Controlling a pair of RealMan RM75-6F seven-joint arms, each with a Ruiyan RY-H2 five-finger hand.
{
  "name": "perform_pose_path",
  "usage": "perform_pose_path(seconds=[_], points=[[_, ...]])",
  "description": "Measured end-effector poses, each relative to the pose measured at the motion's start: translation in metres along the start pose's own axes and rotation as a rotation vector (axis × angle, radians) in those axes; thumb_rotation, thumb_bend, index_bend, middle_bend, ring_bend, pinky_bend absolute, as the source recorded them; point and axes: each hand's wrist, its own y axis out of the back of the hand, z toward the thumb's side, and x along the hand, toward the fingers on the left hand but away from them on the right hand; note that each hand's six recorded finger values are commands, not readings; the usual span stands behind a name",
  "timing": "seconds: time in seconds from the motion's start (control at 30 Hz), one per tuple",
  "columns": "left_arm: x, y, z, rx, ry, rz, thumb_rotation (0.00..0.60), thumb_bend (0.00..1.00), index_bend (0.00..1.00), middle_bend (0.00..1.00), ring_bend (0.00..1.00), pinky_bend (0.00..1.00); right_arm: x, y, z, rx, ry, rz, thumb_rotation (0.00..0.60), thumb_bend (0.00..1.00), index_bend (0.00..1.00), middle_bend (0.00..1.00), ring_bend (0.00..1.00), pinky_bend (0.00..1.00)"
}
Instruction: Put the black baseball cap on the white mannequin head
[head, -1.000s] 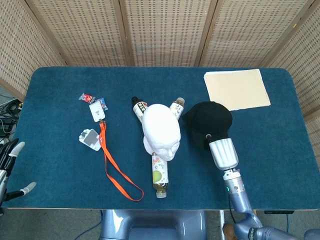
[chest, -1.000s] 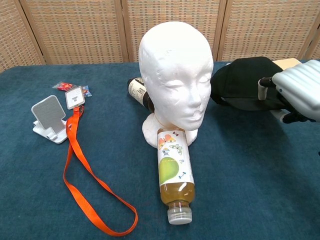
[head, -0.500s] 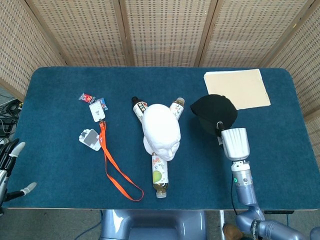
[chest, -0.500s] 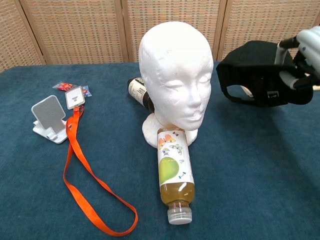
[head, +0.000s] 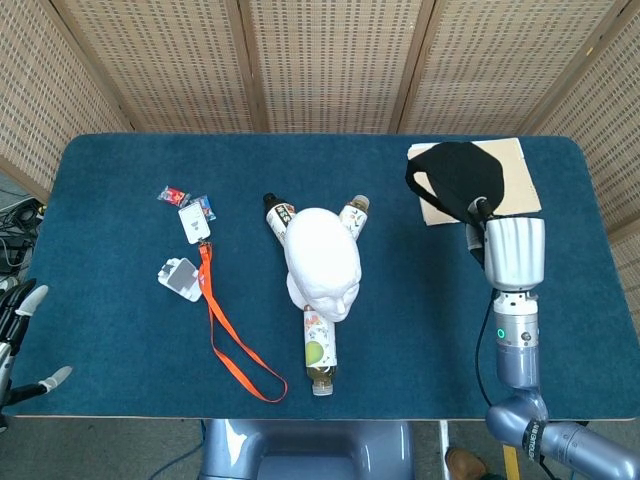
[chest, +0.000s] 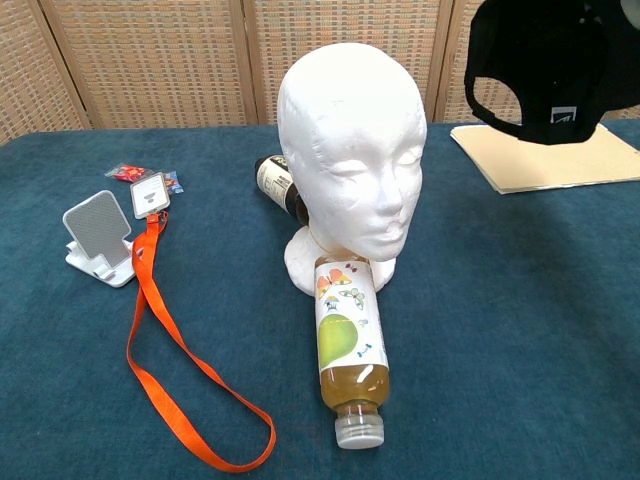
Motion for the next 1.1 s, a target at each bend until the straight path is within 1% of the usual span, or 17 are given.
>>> perform_pose_path(seconds=[0.17, 0.27, 0.37, 0.6, 0.7, 0.8, 0.9, 1.0, 1.1], points=[[0.001, -0.002, -0.002, -0.008, -0.001, 0.002, 0.6, 0.0, 0.0, 0.0, 0.0, 0.0, -0.007, 0.021, 0.01, -0.019, 0.016, -0.058, 0.6, 0.62, 0.8, 1.0, 1.0, 1.0], [0.0, -0.001, -0.003, -0.005, -0.001, 0.002, 0.6, 0.0, 0.0, 0.0, 0.0, 0.0, -0.009, 0.033, 0.021, -0.007, 0.058, -0.109, 0.6, 0.62, 0.8, 1.0, 1.0, 1.0], [0.0, 0.0, -0.004, -0.005, 0.0, 0.002, 0.6, 0.0, 0.0, 0.0, 0.0, 0.0, -0.009, 0.047, 0.035, 0.021, 0.126, -0.172, 0.6, 0.62, 0.8, 1.0, 1.0, 1.0], [0.0, 0.001, -0.005, -0.007, 0.002, 0.0, 0.6, 0.0, 0.0, 0.0, 0.0, 0.0, -0.003, 0.077, 0.077, 0.145, 0.335, -0.345, 0.6, 0.62, 0.8, 1.0, 1.0, 1.0], [0.0, 0.001, -0.005, -0.009, 0.003, 0.0, 0.6, 0.0, 0.0, 0.0, 0.0, 0.0, 0.001, 0.089, 0.094, 0.176, 0.403, -0.404, 0.6, 0.61, 0.8, 1.0, 1.0, 1.0], [0.0, 0.001, -0.006, -0.009, 0.003, -0.003, 0.6, 0.0, 0.0, 0.0, 0.0, 0.0, 0.005, 0.096, 0.108, 0.192, 0.452, -0.445, 0.6, 0.61, 0.8, 1.0, 1.0, 1.0], [0.0, 0.001, -0.005, -0.008, 0.002, -0.004, 0.6, 0.0, 0.0, 0.0, 0.0, 0.0, 0.009, 0.099, 0.123, 0.219, 0.495, -0.464, 0.6, 0.61, 0.8, 1.0, 1.0, 1.0], [0.0, 0.0, -0.004, -0.007, 0.001, -0.005, 0.6, 0.0, 0.0, 0.0, 0.0, 0.0, 0.011, 0.098, 0.138, 0.254, 0.536, -0.469, 0.6, 0.61, 0.8, 1.0, 1.0, 1.0], [0.0, 0.001, -0.005, -0.008, 0.002, -0.001, 0.6, 0.0, 0.0, 0.0, 0.0, 0.0, 0.012, 0.095, 0.154, 0.28, 0.556, -0.466, 0.6, 0.61, 0.8, 1.0, 1.0, 1.0]])
